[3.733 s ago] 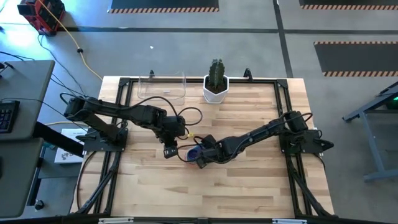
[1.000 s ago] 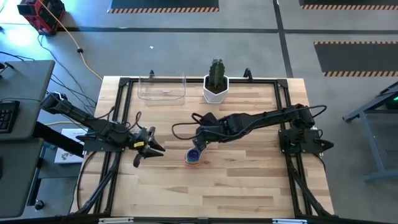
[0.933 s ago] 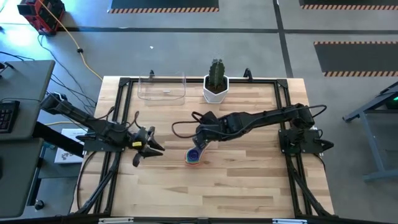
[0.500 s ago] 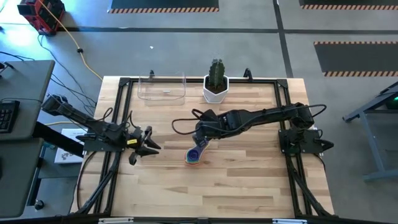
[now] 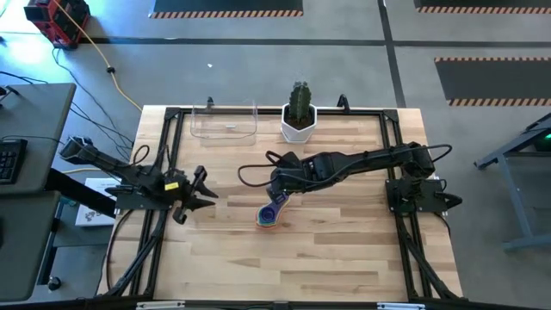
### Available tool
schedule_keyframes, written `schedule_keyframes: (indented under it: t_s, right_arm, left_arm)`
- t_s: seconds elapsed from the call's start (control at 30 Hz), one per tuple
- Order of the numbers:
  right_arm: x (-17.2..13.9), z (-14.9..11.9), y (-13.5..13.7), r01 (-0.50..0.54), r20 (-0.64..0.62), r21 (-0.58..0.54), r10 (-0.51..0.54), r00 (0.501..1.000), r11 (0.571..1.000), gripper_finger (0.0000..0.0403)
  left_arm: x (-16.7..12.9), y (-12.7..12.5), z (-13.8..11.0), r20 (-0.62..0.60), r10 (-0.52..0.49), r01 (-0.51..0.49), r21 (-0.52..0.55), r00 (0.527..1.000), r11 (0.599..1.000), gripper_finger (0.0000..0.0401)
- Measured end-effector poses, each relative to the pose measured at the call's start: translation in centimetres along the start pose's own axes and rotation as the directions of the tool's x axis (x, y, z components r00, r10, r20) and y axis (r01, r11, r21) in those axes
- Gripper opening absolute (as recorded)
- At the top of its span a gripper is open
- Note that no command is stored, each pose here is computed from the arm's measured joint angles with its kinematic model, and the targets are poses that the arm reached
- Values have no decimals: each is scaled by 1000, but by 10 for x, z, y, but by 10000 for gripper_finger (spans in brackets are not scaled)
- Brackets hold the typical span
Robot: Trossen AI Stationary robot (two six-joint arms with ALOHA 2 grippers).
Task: Nest measuring cups in basket
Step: Put the stacked measuring cups into the bin
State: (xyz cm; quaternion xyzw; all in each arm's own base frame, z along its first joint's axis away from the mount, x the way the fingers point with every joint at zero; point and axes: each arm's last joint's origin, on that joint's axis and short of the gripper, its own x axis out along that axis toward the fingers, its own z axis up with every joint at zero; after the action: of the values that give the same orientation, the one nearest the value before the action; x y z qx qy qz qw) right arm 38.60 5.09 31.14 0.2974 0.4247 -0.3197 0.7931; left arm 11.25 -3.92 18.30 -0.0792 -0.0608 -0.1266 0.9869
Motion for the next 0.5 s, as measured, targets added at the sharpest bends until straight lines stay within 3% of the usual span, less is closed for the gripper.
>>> schedule_keyframes:
  t_s: [0.5]
  right_arm:
    - [0, 0, 0, 0, 1, -37, 0, 1000, 999, 41]
  left_arm:
    - [-12, 14, 20, 188, 114, -138, 118, 975, 983, 94]
